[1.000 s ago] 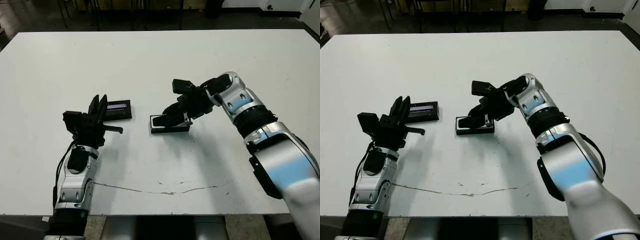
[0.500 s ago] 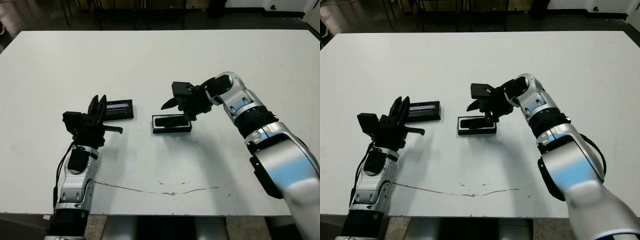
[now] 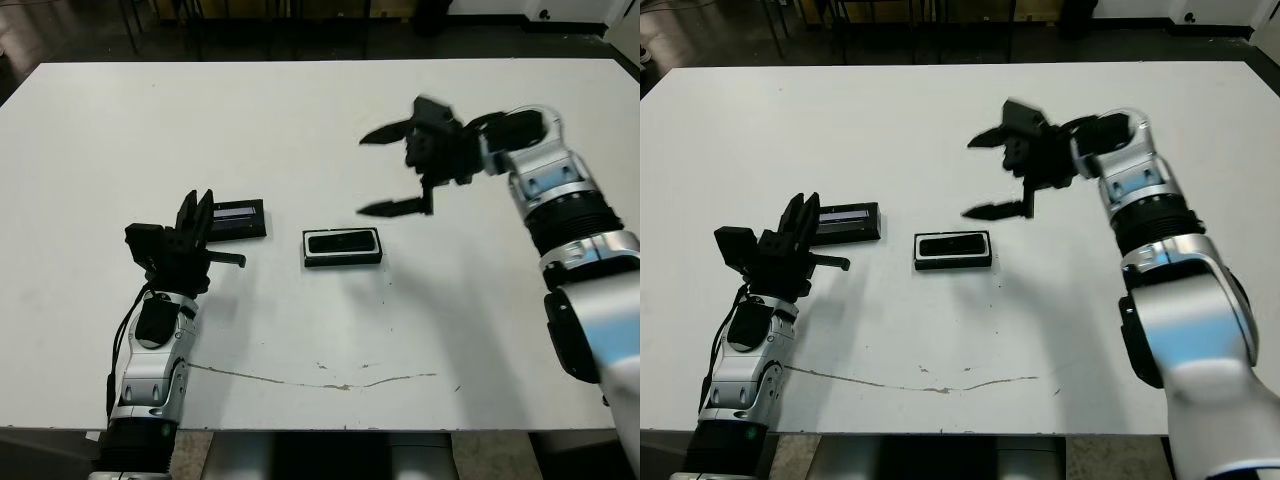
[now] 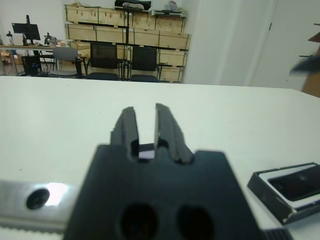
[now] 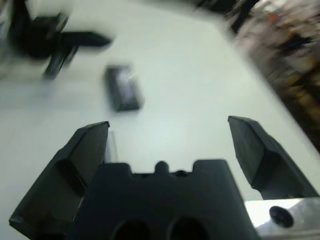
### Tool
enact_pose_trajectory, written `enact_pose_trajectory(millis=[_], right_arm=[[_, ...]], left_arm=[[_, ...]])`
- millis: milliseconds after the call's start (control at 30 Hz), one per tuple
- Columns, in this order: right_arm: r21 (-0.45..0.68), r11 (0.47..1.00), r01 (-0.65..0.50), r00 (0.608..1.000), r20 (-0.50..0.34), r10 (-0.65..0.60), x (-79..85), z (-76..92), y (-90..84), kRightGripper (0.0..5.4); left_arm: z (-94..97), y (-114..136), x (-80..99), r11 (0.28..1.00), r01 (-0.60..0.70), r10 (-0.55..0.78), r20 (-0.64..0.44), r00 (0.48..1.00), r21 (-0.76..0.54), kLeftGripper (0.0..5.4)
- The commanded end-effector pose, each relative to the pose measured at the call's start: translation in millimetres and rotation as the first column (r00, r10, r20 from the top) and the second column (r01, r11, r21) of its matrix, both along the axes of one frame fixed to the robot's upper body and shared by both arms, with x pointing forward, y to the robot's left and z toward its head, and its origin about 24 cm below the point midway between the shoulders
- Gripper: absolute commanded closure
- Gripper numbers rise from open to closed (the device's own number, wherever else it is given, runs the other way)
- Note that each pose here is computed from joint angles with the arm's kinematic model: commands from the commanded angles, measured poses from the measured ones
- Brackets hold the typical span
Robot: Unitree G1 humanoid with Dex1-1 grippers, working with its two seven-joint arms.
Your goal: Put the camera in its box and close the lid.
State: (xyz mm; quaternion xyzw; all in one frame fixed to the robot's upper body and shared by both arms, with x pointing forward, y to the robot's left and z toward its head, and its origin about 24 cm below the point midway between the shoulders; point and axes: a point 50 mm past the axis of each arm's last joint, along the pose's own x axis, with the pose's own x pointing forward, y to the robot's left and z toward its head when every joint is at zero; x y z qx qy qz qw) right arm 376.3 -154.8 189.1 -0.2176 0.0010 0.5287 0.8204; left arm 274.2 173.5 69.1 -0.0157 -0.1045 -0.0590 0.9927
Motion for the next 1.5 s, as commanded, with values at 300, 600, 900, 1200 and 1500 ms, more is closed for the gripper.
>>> enact_pose_trajectory(millis=[300,600,900,1200,1500], right_arm=[[0.209,0.831,0.516,0.776,0.296,-0.557,-67.1,-49.5,-1.3,1.75],[0.096,0.871,0.482,0.74,0.487,-0.463,-83.7,-74.2,13.5,3.79],[-0.095,0.903,0.418,0.752,0.594,-0.286,-76.3,-81.6,21.9,5.38],[-0.315,0.876,0.365,0.794,0.596,-0.117,-63.0,-92.5,29.5,5.38],[-0.436,0.863,0.257,0.888,0.459,-0.032,-69.4,-114.5,32.9,5.38]], left_arm=[[-5.6,5,-1.8,1.0,-0.011,0.012,-0.036,0.999,0.012,5.4],[-4.9,4,-1.3,1.0,-0.007,0.007,-0.041,0.999,0.005,5.4],[-4.2,4,-1.0,1.0,-0.005,0.006,-0.037,0.999,0.012,5.4],[-5.3,3,-1.4,1.0,-0.006,0.006,-0.036,0.999,0.003,5.4],[-6.1,2,-2.9,1.0,-0.013,0.013,-0.043,0.999,0.001,5.4]])
